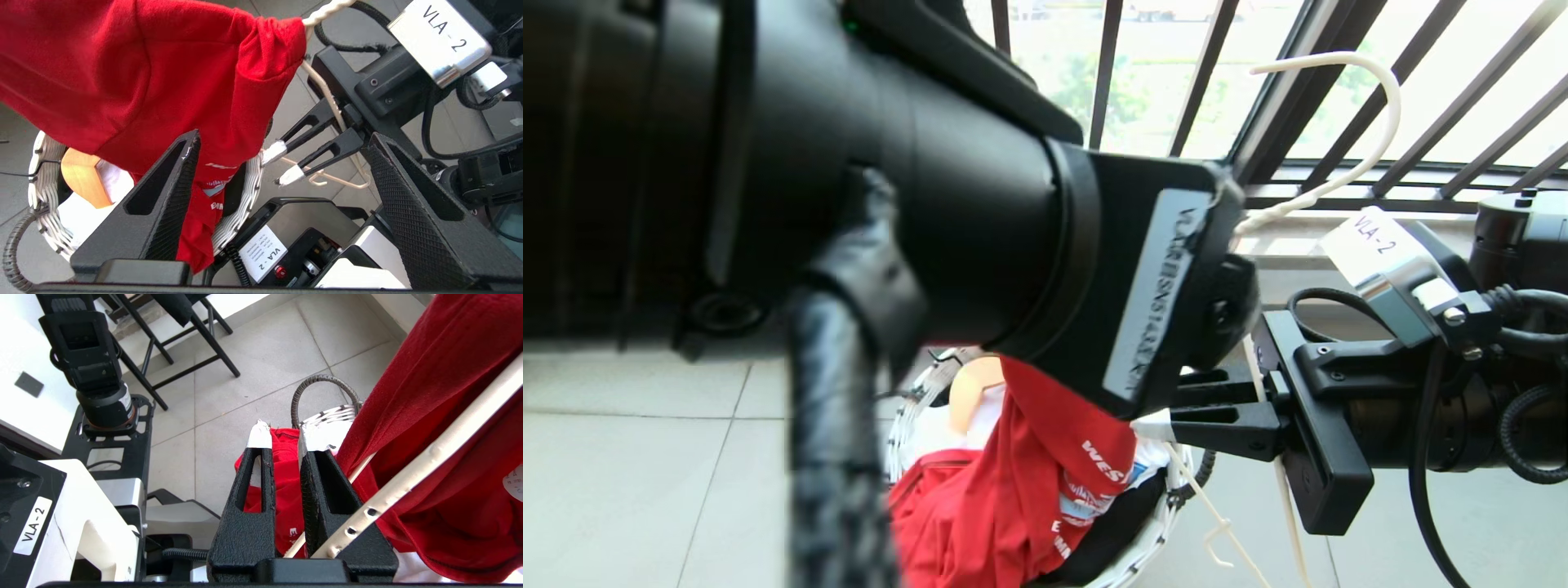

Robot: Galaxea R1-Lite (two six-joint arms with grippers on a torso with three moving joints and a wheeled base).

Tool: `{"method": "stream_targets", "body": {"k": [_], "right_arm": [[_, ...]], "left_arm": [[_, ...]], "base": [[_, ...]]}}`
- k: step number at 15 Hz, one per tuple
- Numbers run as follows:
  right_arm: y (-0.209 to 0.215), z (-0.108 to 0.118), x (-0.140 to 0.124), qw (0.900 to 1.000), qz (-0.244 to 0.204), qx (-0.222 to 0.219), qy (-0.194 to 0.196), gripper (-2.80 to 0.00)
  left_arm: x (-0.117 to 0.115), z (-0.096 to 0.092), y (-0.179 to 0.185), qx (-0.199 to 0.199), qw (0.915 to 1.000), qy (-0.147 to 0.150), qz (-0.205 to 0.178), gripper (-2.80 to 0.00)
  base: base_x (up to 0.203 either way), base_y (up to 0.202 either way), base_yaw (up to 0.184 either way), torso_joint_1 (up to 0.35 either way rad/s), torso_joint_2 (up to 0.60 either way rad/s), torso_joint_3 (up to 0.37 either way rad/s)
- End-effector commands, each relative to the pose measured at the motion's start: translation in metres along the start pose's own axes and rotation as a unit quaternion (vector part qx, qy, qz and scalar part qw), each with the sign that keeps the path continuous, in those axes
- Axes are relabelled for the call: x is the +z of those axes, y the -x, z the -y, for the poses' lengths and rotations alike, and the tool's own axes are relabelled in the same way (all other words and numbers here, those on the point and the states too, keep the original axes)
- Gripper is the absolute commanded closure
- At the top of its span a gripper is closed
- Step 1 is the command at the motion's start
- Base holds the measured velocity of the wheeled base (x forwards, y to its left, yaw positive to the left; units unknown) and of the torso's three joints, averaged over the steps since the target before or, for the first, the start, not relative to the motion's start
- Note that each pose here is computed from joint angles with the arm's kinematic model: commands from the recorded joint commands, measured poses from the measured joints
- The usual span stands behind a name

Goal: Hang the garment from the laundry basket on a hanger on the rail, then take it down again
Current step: Hang the clothes on the clothes rack

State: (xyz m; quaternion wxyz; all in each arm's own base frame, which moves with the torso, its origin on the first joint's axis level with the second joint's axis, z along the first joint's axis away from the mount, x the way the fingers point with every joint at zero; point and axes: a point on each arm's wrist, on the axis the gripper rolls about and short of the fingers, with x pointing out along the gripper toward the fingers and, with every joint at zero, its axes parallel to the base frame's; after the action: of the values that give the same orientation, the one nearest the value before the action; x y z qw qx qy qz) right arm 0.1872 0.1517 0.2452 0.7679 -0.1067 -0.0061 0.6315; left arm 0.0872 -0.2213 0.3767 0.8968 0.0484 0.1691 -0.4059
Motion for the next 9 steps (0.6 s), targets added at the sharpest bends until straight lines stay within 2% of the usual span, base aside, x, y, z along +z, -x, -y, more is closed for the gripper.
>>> {"method": "stream_targets", "body": {"k": [1,3,5,7,9], "right_arm": [[0.002,0.000,0.002,1.000,0.003,-0.002,0.005,0.00],[0.003,0.000,0.001,1.000,0.002,-0.003,0.005,0.00],[0.003,0.000,0.001,1.000,0.002,-0.004,0.004,0.00],[0.002,0.000,0.000,1.000,0.001,-0.006,0.004,0.00],[0.001,0.001,-0.001,1.000,-0.003,-0.010,0.002,0.00]], "left_arm": [[-0.007,-0.015,0.026,0.008,0.9999,0.007,0.007,0.00],[-0.012,-0.027,0.044,0.020,0.9993,0.027,0.017,0.00],[-0.015,-0.044,0.056,0.052,0.9967,0.055,0.031,0.00],[-0.028,-0.058,0.055,0.085,0.9932,0.073,0.033,0.00],[-0.041,-0.066,0.053,0.101,0.9907,0.082,0.041,0.00]], "base": [[0.000,0.000,0.000,0.000,0.00,0.000],[0.000,0.000,0.000,0.000,0.00,0.000],[0.000,0.000,0.000,0.000,0.00,0.000],[0.000,0.000,0.000,0.000,0.00,0.000],[0.000,0.000,0.000,0.000,0.00,0.000]]}}
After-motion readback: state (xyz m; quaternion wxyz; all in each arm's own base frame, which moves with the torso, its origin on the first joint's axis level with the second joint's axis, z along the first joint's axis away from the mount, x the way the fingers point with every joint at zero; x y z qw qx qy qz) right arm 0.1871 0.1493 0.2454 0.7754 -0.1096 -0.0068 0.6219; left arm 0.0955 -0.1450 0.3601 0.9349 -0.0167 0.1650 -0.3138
